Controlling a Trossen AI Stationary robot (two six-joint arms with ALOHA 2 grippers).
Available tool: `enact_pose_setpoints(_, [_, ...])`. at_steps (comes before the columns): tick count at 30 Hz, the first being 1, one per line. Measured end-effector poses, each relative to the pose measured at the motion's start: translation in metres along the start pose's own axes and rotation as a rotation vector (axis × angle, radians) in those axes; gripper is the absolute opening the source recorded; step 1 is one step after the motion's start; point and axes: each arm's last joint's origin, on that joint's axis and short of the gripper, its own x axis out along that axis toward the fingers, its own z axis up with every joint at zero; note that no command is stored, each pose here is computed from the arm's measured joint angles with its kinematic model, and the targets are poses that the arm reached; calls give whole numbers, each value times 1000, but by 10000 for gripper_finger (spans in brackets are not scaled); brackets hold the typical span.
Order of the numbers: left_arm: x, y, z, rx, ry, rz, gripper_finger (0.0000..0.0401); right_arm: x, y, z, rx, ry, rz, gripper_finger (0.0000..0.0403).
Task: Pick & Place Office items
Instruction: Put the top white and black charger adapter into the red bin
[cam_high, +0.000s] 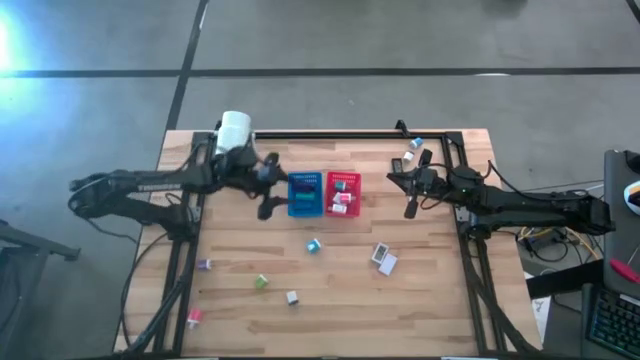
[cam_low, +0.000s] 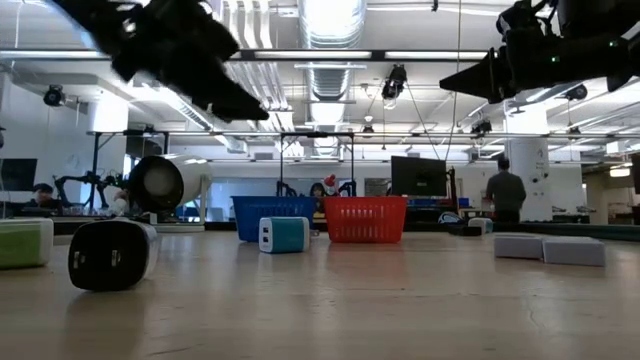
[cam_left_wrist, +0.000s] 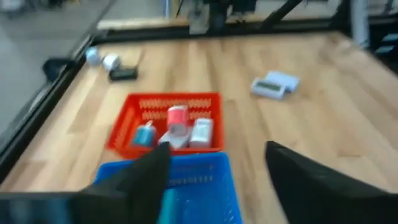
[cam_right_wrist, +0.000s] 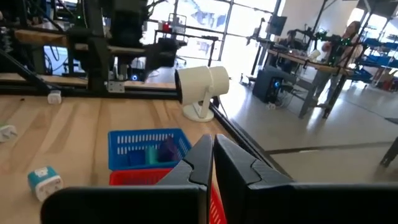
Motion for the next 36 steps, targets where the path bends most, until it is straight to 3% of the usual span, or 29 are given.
enact_pose_setpoints(4, [-5,-7,-25,11,-103,15,146,1,-4,3,96,66,-76,13])
enact_pose_setpoints(8, [-7,-11,-39,1,-117,15,22,4,-16,29,70,317,-224,13])
enact_pose_setpoints(15, [-7,-14,-49,25,-106,15,14,23,-44,86,-187,667,-257,13])
enact_pose_setpoints(19, [-8,-14,-49,22,-111,16,4,36,-71,107,-253,900,-315,13])
enact_pose_setpoints(21, [-8,-14,-49,21,-111,11,4,41,-85,107,-304,1037,-219,13])
enact_pose_setpoints(24, [-8,-15,-49,26,-114,-16,11,54,-103,96,-397,1176,22,14])
enact_pose_setpoints(27, [-8,-16,-49,34,-117,-30,15,70,-119,87,-455,1261,92,26])
enact_pose_setpoints(36, [-8,-17,-54,25,-76,-41,4,101,-150,42,-585,1395,460,133])
